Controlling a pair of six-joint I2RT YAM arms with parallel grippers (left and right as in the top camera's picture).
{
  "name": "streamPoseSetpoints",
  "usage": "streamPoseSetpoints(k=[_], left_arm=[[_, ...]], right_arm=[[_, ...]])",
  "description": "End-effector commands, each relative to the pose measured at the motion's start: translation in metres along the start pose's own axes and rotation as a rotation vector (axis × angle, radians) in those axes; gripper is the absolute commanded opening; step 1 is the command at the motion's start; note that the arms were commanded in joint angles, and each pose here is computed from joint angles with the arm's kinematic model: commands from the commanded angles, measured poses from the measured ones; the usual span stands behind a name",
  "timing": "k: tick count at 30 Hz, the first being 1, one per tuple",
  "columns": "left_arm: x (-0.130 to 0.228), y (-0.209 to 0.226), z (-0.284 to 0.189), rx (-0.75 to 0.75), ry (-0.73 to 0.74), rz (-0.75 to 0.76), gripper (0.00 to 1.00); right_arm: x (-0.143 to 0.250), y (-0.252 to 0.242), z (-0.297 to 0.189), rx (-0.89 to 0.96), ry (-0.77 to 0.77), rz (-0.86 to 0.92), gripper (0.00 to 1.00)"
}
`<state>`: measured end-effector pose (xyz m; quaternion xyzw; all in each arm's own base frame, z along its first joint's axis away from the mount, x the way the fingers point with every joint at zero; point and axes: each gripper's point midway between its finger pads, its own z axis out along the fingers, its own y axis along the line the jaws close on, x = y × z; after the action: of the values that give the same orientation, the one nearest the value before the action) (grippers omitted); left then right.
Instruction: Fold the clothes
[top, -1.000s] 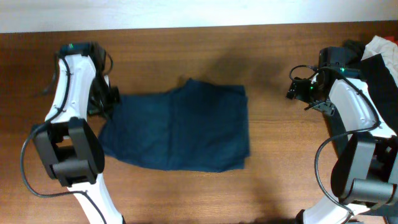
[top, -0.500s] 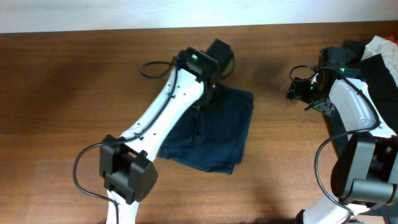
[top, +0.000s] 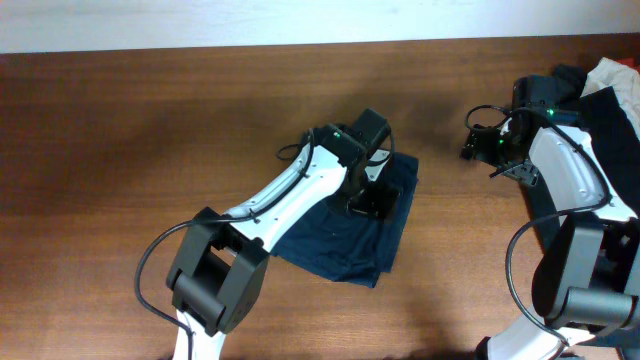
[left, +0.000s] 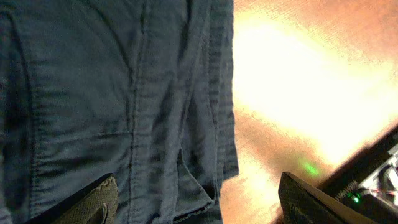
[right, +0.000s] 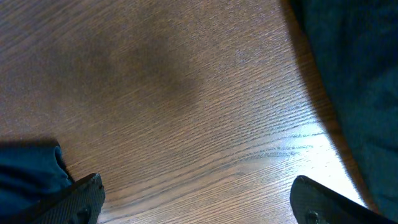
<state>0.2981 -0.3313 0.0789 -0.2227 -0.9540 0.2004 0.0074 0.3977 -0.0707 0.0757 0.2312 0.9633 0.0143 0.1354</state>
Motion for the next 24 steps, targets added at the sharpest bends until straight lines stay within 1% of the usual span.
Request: streamPoseSetpoints(k=[1, 2, 3, 4, 5, 6, 7, 8, 10, 12, 13, 14, 16, 17, 19, 20, 21, 22, 23, 24], left_arm=[[-0.009, 0.023, -0.039, -0.086, -0.043, -0.004, 0.82], [-0.012, 0.063, -0.053, -0.184, -0.051, -0.073, 0.82], [-0.014, 0.109, -0.07, -0.243, -0.065, -0.171, 0.82], [-0.016, 0.15, -0.086, -0.273, -0.092, -0.244, 0.83], [-0.015, 0.176, -0.097, -0.269, -0.109, -0.292, 0.84], [-0.011, 0.199, -0.105, -0.229, -0.115, -0.308, 0.92], [-0.007, 0.209, -0.107, -0.186, -0.113, -0.3, 0.99], [-0.002, 0.217, -0.107, -0.14, -0.11, -0.286, 0.99], [0.004, 0.213, -0.097, -0.045, -0.098, -0.231, 0.99], [0.026, 0.207, -0.074, -0.011, -0.022, -0.252, 0.98], [0.035, 0.201, -0.06, 0.015, 0.009, -0.248, 0.97], [0.038, 0.192, -0.048, 0.051, 0.015, -0.236, 0.96], [0.041, 0.175, -0.03, 0.123, 0.017, -0.212, 0.89], [0.043, 0.169, -0.023, 0.141, 0.023, -0.201, 0.89], [0.048, 0.159, -0.009, 0.142, 0.039, -0.168, 0.77], [0.045, 0.156, -0.007, 0.14, 0.033, -0.156, 0.58], [0.042, 0.156, -0.007, 0.138, 0.02, -0.163, 0.45], [0.033, 0.162, -0.008, 0.129, -0.017, -0.203, 0.16], [0.023, 0.173, -0.012, 0.119, -0.063, -0.242, 0.07], [0.019, 0.184, -0.014, 0.098, -0.087, -0.277, 0.02]], right_arm=[[-0.005, 0.0, -0.005, -0.002, -0.018, 0.006, 0.99], [-0.005, 0.0, -0.005, -0.002, -0.018, 0.006, 0.98], [-0.005, 0.0, -0.005, -0.002, -0.018, 0.006, 0.99], [-0.005, 0.0, -0.005, -0.002, -0.018, 0.006, 0.99], [-0.005, 0.0, -0.005, -0.002, -0.018, 0.006, 0.99], [-0.005, 0.0, -0.005, -0.002, -0.018, 0.006, 0.99], [-0.005, 0.0, -0.005, -0.002, -0.018, 0.006, 0.99], [-0.005, 0.0, -0.005, -0.002, -0.018, 0.006, 0.99], [-0.005, 0.0, -0.005, -0.002, -0.018, 0.006, 0.99], [-0.005, 0.0, -0.005, -0.002, -0.018, 0.006, 0.99], [-0.005, 0.0, -0.005, -0.002, -0.018, 0.006, 0.99], [-0.005, 0.0, -0.005, -0.002, -0.018, 0.006, 0.99], [-0.005, 0.0, -0.005, -0.002, -0.018, 0.006, 0.99], [-0.005, 0.0, -0.005, -0.002, -0.018, 0.006, 0.98], [-0.005, 0.0, -0.005, -0.002, -0.018, 0.006, 0.99], [-0.005, 0.0, -0.005, -0.002, -0.018, 0.006, 0.99], [-0.005, 0.0, -0.005, -0.002, -0.018, 0.006, 0.99], [-0.005, 0.0, -0.005, -0.002, -0.018, 0.006, 0.99], [-0.005, 0.0, -0.005, -0.002, -0.018, 0.006, 0.99], [-0.005, 0.0, -0.005, -0.002, -0.018, 0.006, 0.99]])
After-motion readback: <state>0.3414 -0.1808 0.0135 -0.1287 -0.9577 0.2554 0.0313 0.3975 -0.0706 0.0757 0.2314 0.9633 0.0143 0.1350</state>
